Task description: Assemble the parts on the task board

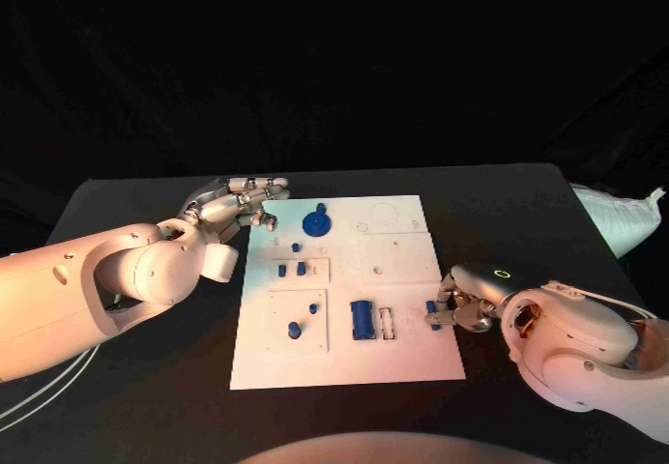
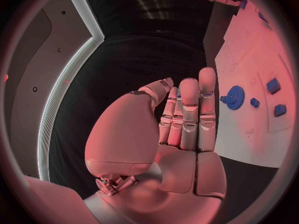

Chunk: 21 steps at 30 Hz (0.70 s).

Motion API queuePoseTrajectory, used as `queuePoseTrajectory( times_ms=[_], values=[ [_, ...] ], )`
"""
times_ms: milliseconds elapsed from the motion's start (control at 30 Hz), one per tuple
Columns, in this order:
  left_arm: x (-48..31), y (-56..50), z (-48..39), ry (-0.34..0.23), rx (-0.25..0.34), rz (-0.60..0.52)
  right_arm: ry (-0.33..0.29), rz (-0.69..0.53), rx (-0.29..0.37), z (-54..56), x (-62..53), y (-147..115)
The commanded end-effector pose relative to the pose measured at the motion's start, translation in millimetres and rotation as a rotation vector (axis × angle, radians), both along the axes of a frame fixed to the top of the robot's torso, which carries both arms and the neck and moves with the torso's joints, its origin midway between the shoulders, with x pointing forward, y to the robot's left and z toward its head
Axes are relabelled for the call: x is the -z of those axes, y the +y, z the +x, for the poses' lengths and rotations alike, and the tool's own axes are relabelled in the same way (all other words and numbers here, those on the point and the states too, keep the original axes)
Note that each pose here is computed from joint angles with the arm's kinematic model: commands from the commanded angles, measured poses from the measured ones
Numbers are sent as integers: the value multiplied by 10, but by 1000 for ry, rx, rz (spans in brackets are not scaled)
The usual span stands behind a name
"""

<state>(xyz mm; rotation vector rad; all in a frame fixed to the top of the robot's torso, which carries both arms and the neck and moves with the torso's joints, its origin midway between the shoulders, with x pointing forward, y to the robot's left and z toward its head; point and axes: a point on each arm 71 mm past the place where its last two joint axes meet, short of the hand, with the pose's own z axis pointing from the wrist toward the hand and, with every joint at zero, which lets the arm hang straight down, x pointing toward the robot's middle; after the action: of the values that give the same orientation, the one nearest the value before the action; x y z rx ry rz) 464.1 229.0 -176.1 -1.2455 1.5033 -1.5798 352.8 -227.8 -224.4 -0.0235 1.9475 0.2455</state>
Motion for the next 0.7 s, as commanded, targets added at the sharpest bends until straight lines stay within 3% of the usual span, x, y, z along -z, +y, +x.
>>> queuePoseTrajectory(
  times_ms=[33,333,700],
  values=[
    [-8,-21,-9,-6,20,-9,14,-74,-24,-10,62,18],
    [-8,-23,-11,-5,22,-9,-16,-129,-60,-15,117,108],
    [-8,-25,-12,-5,22,-9,7,-167,-81,-13,169,144]
  ],
)
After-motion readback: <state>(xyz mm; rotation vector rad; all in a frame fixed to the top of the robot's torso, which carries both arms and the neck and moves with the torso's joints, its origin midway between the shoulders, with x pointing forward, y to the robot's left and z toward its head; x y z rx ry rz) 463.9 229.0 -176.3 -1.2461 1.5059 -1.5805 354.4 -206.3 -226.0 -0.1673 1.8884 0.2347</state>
